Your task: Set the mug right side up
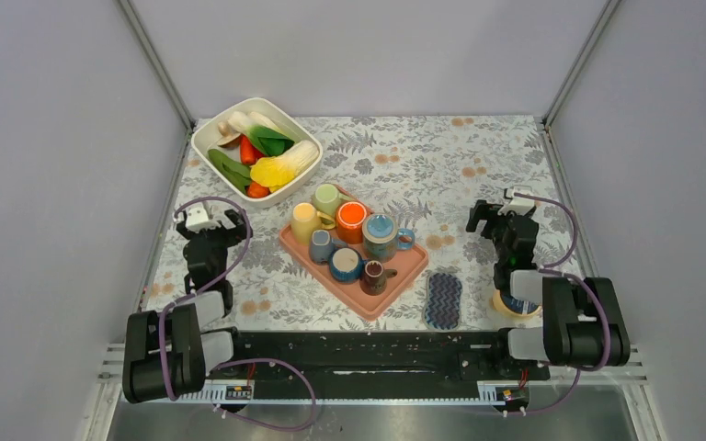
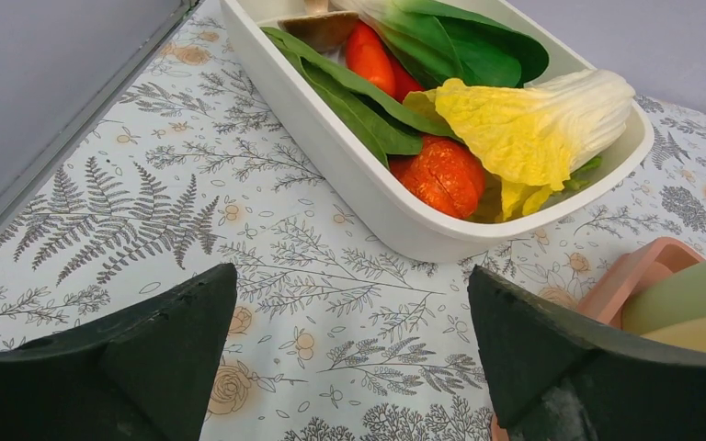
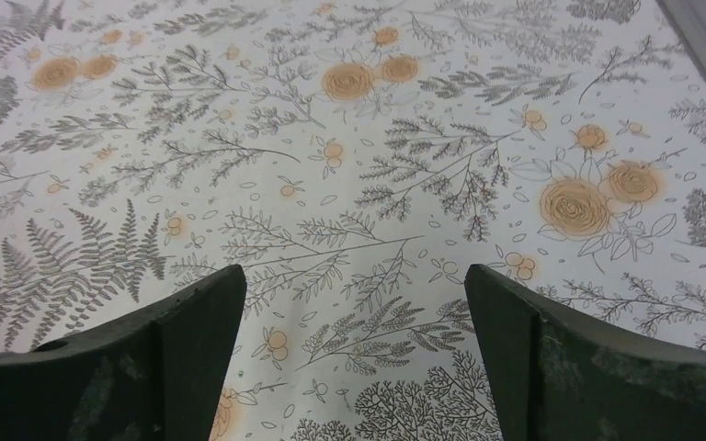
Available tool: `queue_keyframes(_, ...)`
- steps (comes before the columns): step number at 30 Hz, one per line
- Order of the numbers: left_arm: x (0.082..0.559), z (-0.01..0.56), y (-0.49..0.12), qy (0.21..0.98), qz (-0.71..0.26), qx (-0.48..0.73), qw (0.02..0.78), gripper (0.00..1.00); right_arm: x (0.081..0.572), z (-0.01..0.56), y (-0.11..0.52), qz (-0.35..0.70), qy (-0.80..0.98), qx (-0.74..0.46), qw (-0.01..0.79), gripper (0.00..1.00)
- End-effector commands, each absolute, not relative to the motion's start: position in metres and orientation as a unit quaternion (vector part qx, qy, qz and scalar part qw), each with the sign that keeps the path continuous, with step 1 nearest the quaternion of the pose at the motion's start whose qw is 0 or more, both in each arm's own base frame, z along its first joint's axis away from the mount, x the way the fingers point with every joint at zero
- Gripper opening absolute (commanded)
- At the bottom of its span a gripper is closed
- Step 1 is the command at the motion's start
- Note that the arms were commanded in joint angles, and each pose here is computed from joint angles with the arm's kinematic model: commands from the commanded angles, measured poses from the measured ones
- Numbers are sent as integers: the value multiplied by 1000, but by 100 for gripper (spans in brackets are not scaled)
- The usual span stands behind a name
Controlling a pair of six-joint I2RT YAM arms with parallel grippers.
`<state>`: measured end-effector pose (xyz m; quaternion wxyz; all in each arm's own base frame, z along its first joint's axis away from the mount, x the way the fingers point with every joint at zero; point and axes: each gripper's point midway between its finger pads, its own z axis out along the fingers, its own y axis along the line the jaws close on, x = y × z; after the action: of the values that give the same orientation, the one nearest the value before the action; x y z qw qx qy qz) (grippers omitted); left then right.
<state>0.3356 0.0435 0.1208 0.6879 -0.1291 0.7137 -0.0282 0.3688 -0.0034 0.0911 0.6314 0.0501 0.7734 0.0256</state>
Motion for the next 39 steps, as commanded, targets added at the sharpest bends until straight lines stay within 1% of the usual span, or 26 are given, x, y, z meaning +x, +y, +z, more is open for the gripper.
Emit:
queue_keyframes(1, 339, 153, 39, 685, -28, -100, 721, 99, 367, 148, 4, 35, 730, 26, 682, 99)
queue_keyframes(3, 339, 152, 32, 696, -27, -61, 715, 99, 359, 162, 5, 44, 728, 34, 683, 99)
queue_keyframes(5, 338, 146, 12, 719, -48, 24, 693, 99, 350, 179, 33, 116, 715, 4, 689, 99)
queue_keyframes(7, 329, 148, -13, 731, -105, 124, 663, 99, 339, 203, 65, 202, 694, -27, 690, 99)
queue_keyframes(9, 322, 160, -32, 738, -143, 193, 631, 99, 326, 221, 86, 257, 688, -47, 677, 99)
queue_keyframes(14, 310, 203, -38, 780, -160, 224, 561, 99, 289, 233, 135, 348, 710, -123, 600, 99)
queue_keyframes(17, 299, 227, -47, 788, -167, 251, 537, 99, 262, 237, 156, 395, 709, -171, 558, 99)
queue_keyframes(20, 284, 241, -64, 793, -174, 289, 507, 99, 252, 228, 169, 402, 710, -210, 538, 99)
queue_keyframes(23, 271, 251, -81, 788, -181, 317, 495, 99, 255, 201, 181, 382, 739, -238, 501, 92)
queue_keyframes(25, 265, 259, -91, 775, -188, 335, 502, 99, 256, 180, 186, 350, 768, -257, 470, 91)
queue_keyframes(27, 259, 264, -99, 763, -200, 348, 507, 99, 259, 169, 190, 323, 776, -280, 465, 90)
queue_keyframes(31, 255, 270, -108, 749, -220, 361, 510, 99, 279, 163, 192, 289, 764, -291, 498, 93)
queue_keyframes(37, 260, 268, -112, 751, -221, 366, 503, 99, 298, 140, 200, 262, 768, -349, 468, 93)
queue_keyframes(39, 261, 267, -110, 749, -208, 374, 507, 99, 303, 139, 200, 246, 758, -372, 476, 92)
